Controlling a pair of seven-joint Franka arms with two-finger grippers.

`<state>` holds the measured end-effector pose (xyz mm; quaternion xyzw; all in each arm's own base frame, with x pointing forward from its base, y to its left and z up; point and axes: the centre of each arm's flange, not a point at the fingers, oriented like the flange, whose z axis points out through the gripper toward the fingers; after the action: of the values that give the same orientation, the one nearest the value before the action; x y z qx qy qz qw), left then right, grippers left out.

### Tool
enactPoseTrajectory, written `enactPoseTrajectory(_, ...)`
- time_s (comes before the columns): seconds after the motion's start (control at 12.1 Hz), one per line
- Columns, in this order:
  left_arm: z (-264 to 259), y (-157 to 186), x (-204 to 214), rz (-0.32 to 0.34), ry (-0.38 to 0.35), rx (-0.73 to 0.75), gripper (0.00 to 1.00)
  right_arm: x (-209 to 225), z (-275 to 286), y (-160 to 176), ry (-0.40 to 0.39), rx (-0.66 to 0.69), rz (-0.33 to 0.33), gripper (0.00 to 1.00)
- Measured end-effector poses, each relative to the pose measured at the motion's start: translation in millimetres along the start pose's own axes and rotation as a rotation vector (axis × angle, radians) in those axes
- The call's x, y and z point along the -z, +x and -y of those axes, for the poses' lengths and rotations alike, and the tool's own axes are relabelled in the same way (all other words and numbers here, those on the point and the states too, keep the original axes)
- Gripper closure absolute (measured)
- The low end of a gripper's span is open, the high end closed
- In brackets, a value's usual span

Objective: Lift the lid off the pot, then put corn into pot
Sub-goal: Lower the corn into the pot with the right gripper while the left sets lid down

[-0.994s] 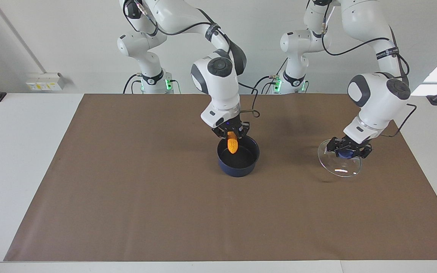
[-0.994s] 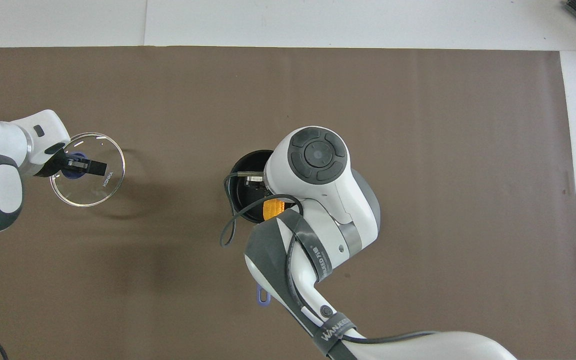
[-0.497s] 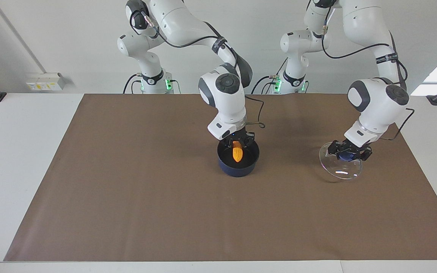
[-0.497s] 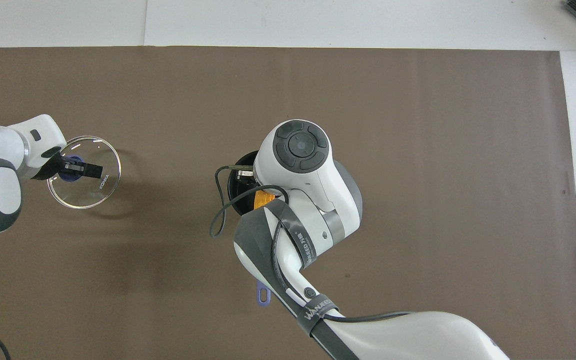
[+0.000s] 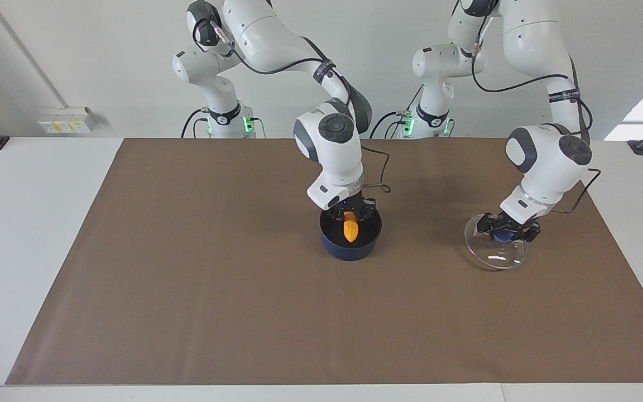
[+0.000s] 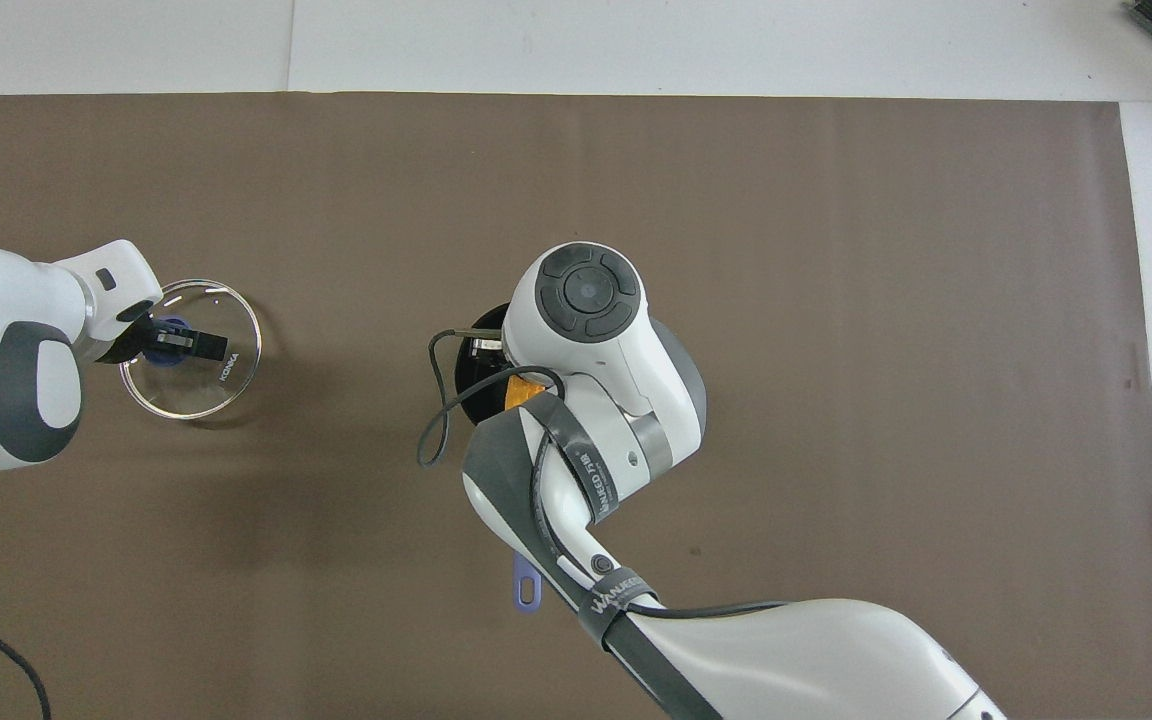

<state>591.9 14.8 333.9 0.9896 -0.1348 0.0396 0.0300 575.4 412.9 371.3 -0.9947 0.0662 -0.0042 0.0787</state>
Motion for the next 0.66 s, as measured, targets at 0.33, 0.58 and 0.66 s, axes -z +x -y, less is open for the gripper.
enactPoseTrajectory(0.33, -0.7, -5.2, -8.0, 0.005, 0.000, 0.002, 0.56, -4.2, -3.2, 3.9, 0.000, -0.007, -0.004, 0.61)
enactPoseTrajectory(0.58, -1.9, -11.8, -16.9, 0.014, -0.002, 0.003, 0.56, -11.5, -2.7, 0.9, -0.006, -0.004, 0.004, 0.61)
enactPoseTrajectory(0.66, -2.4, -13.7, -19.2, 0.019, -0.004, 0.003, 0.56, -13.3, -3.3, 0.7, -0.008, -0.004, 0.005, 0.61)
